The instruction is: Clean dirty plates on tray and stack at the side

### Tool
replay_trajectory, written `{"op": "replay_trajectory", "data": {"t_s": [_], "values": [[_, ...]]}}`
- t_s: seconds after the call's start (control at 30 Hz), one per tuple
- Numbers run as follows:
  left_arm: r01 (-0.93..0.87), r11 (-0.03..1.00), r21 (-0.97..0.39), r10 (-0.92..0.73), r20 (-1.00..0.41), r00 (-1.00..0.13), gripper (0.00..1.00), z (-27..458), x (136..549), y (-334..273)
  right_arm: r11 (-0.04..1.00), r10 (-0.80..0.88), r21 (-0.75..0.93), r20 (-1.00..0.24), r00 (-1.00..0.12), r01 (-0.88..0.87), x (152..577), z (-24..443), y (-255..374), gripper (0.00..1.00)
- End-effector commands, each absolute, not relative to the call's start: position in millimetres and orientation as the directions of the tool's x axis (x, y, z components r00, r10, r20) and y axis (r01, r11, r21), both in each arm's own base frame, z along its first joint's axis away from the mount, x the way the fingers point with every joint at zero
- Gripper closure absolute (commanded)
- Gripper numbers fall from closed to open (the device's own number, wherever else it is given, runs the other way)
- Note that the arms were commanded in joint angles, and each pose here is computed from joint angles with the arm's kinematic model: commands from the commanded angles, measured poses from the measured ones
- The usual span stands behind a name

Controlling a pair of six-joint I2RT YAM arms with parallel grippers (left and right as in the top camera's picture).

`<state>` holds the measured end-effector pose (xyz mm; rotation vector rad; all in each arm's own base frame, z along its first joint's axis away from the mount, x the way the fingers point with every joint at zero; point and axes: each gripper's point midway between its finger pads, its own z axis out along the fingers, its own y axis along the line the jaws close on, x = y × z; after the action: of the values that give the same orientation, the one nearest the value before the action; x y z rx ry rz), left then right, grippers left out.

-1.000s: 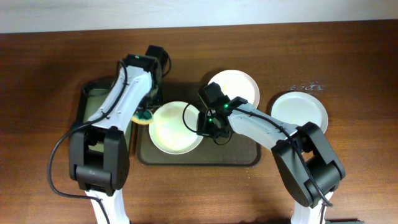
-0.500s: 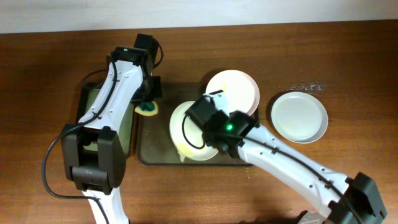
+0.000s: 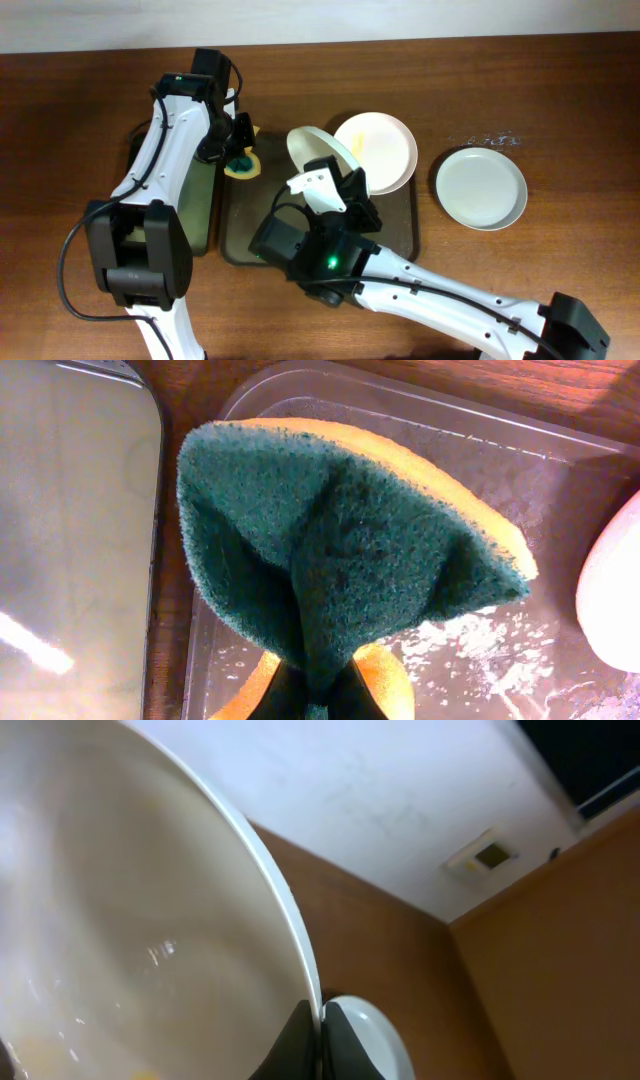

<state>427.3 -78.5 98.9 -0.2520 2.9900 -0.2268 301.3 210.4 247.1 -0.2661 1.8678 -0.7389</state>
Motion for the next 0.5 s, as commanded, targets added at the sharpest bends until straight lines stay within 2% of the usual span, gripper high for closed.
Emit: {"op": "replay_trajectory", "data": {"t_s": [0.0, 0.13, 0.23, 0.33, 0.47], "values": [[-0.132, 0.974, -0.183, -0.16, -0.147, -0.976, 1.0, 109, 434, -82, 0.789, -0.473, -0.563, -0.812, -0.342, 0.246, 300, 275, 207, 0.96], [-0.132, 0.974, -0.182, -0.16, -0.147, -0.976, 1.0, 109, 434, -82, 0.837, -0.419, -0.513, -0.824, -0.381, 0.189, 303, 261, 213, 0.96], [-0.133, 0.975, -0.179, -0.16, -0.148, -0.976, 1.0, 108, 434, -81, 0.951, -0.236, -0.309, -0.77, -0.593, 0.022, 308, 202, 228, 0.96], [-0.134, 0.976, -0.172, -0.161, -0.15, -0.975, 1.0, 109, 434, -80, 0.997, -0.044, -0.08, -0.603, -0.796, 0.005, 309, 148, 235, 0.96], [-0.136, 0.977, -0.161, -0.161, -0.153, -0.975, 1.0, 108, 434, -78, 0.998, 0.034, 0.056, -0.373, -0.927, 0.014, 305, 92, 246, 0.96]]}}
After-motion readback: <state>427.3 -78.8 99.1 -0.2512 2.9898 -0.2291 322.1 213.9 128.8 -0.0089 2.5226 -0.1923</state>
